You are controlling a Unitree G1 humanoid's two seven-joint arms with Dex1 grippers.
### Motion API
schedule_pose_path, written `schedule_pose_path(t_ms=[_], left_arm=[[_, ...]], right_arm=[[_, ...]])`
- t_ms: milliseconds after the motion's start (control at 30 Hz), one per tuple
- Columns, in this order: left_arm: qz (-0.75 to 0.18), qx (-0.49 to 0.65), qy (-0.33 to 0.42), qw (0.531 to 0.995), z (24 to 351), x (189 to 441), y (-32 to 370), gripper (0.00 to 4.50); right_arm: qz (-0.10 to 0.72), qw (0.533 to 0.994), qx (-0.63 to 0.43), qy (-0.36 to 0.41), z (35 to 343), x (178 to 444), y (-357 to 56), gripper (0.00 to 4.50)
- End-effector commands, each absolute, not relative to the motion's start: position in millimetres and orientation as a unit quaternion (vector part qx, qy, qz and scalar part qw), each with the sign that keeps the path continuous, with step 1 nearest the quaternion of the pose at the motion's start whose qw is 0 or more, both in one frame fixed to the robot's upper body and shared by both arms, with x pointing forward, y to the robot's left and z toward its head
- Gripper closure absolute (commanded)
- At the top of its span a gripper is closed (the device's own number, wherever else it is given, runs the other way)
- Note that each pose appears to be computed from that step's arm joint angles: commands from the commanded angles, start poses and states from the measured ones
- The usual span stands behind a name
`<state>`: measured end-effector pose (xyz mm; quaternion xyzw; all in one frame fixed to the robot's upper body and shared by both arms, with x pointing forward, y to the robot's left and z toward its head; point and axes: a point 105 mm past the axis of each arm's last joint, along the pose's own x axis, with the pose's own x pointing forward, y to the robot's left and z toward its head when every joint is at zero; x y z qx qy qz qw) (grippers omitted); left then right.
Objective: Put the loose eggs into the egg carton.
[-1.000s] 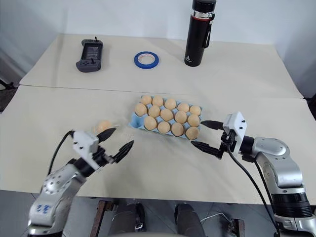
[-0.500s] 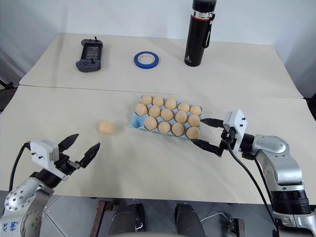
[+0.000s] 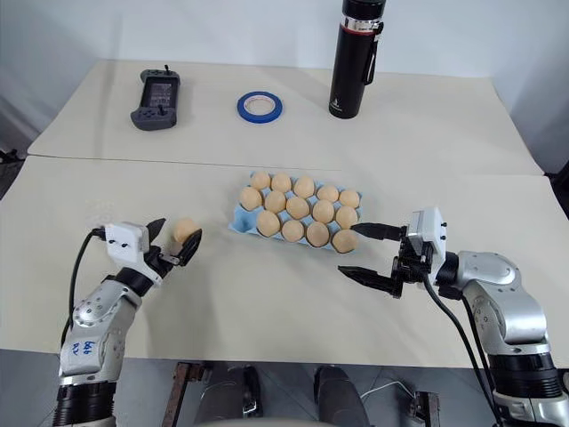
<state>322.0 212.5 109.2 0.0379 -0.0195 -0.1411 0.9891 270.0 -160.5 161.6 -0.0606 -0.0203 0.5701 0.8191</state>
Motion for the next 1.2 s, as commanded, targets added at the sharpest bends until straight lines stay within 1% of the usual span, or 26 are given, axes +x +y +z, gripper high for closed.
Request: schedule_pose_path(t_ms=[33,167,200,267,300,433,467,500,633,767,833,933,1067,1200], left_arm=[[-0.138,0.056,-0.036,0.988,116,330,212,0.02],[-0.151,0.061,-0.043,0.986,116,338,208,0.02],[-0.168,0.063,-0.048,0.983,116,338,204,0.2],[-0.176,0.056,-0.046,0.982,115,341,200,0.6],[-0.18,0.055,-0.05,0.981,116,342,198,0.88],[-0.188,0.05,-0.054,0.979,119,342,195,2.22],[-0.192,0.053,-0.055,0.978,119,342,194,2.46],[-0.2,0.058,-0.054,0.977,121,340,192,2.58],[-0.236,0.075,-0.054,0.967,131,336,180,2.66],[-0.28,0.048,-0.077,0.956,162,336,160,2.66],[-0.295,0.046,-0.082,0.951,169,336,154,2.66],[-0.31,0.048,-0.091,0.945,179,344,145,2.66],[-0.364,0.052,-0.081,0.927,180,354,125,2.66],[-0.392,0.063,-0.073,0.915,179,359,116,2.66]], right_arm=[[0.562,0.823,-0.071,-0.039,173,268,-162,0.0],[0.559,0.825,-0.071,-0.035,171,269,-161,0.0],[0.559,0.825,-0.071,-0.036,172,268,-161,0.0],[0.56,0.825,-0.066,-0.045,174,268,-160,0.0],[0.56,0.825,-0.064,-0.048,175,268,-160,0.0],[0.559,0.825,-0.065,-0.051,174,266,-160,0.0],[0.557,0.826,-0.065,-0.05,173,266,-160,0.0],[0.555,0.828,-0.065,-0.048,172,266,-160,0.0],[0.55,0.832,-0.066,-0.047,171,265,-161,0.0],[0.544,0.835,-0.067,-0.051,171,264,-162,0.0],[0.543,0.836,-0.067,-0.05,170,264,-162,0.0],[0.54,0.838,-0.067,-0.052,170,263,-161,0.0],[0.533,0.842,-0.066,-0.052,168,262,-159,0.0],[0.522,0.849,-0.067,-0.055,168,260,-161,0.0]])
